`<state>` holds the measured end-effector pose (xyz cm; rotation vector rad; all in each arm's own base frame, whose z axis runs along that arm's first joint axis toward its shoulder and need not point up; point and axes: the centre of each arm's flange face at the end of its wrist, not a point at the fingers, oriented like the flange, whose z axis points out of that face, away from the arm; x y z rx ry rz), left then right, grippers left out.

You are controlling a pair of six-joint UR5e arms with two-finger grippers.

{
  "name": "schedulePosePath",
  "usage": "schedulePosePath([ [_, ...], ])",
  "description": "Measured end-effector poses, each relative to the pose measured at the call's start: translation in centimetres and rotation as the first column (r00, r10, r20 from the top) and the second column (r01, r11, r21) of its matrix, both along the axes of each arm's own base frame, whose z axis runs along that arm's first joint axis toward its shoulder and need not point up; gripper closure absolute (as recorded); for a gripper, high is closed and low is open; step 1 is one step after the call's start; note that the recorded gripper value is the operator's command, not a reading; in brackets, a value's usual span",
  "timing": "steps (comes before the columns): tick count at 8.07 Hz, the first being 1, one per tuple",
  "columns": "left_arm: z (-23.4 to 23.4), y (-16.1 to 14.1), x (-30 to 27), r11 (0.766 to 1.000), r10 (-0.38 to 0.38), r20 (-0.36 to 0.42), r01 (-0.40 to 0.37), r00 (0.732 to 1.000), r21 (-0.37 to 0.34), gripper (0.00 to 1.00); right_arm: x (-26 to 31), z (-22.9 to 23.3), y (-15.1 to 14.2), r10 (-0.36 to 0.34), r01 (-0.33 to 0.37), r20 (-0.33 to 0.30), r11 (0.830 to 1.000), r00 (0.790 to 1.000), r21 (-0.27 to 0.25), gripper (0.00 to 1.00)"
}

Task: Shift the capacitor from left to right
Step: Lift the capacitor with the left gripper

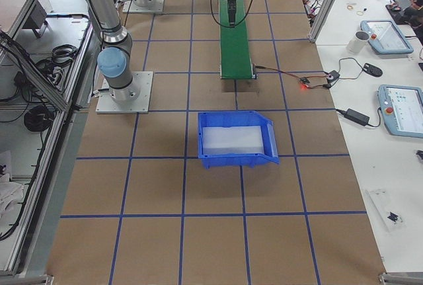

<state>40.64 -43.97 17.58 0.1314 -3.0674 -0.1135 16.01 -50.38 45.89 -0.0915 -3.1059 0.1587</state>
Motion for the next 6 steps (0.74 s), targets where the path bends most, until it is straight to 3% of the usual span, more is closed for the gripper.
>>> schedulePosePath([
  [3,0.06,-0.15,0.12,1.0,0.003,0.01,-0.003,1.0,-0.012,0.52,-0.01,0.01,-0.01,0.0,0.0,-0.001,1.0,1.0,-0.001,0.0],
  [4,0.08,-0.17,0.14,1.0,0.003,0.012,-0.003,1.0,-0.014,0.92,-0.01,0.01,-0.01,0.0,0.0,-0.001,1.0,1.0,-0.001,0.0],
  [6,0.08,-0.14,0.17,1.0,0.002,0.015,-0.002,1.0,-0.011,1.0,-0.01,0.02,-0.01,0.001,-0.001,-0.001,1.0,1.0,-0.001,0.0],
])
